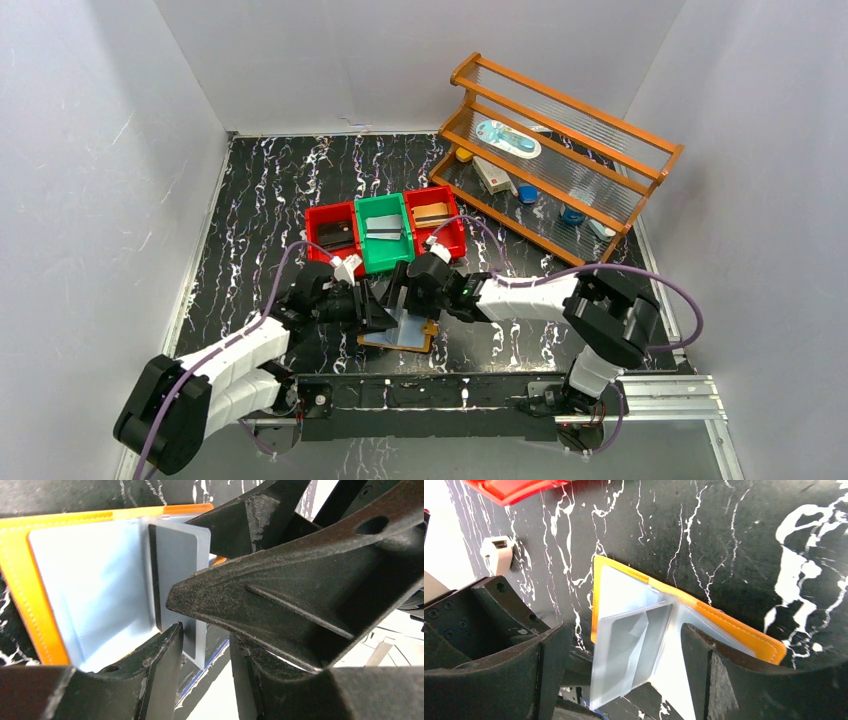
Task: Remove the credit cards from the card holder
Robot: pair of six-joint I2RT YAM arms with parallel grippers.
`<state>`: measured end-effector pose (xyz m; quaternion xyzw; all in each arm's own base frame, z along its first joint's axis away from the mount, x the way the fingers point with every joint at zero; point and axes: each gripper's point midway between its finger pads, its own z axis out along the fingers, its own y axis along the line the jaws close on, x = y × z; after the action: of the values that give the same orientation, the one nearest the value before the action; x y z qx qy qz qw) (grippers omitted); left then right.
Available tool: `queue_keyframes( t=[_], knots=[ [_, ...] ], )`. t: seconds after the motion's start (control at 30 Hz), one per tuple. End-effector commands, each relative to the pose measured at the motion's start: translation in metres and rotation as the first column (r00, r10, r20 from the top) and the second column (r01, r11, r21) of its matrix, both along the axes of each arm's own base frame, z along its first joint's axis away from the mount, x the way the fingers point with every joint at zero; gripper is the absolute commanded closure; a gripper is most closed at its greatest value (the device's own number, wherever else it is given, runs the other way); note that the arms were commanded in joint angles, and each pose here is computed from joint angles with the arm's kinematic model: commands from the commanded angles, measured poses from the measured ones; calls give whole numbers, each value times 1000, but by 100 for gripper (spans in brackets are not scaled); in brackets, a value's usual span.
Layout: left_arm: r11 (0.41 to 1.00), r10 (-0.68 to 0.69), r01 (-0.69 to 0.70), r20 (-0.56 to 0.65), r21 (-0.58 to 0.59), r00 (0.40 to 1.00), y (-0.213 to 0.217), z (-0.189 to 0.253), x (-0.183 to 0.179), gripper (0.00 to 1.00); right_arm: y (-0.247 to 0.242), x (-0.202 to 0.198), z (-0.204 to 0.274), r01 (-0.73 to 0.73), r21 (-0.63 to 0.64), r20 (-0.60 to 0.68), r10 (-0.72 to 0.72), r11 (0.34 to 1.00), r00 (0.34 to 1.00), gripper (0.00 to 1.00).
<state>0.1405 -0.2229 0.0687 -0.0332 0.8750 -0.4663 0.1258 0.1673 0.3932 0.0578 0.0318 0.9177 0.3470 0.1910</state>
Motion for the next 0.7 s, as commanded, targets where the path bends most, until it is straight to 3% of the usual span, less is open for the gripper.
queue_keyframes(
  t=[0.0,0.2,0.33,0.47,0.57,0.67],
  knots=[
    [993,-51,67,157,-97,986,-23,40,22,61,-6,-5,24,-4,4,42,4,1000,999,11],
    [979,-153,171,151,-114,977,-49,40,16,60,-52,7,29,172,-87,88,-165,981,982,10],
    [967,-234,243,116,-78,965,-58,34,3,59,-70,4,35,225,-34,97,-220,974,971,20],
    [994,-76,62,170,86,983,-30,31,19,55,-71,-2,40,200,16,92,-201,980,975,32],
    [976,42,-89,229,200,973,-2,32,33,53,-61,-7,44,143,55,92,-148,988,985,39],
    [947,81,-154,255,282,964,16,29,39,51,-46,-13,45,78,86,80,-85,993,993,44]
  ],
)
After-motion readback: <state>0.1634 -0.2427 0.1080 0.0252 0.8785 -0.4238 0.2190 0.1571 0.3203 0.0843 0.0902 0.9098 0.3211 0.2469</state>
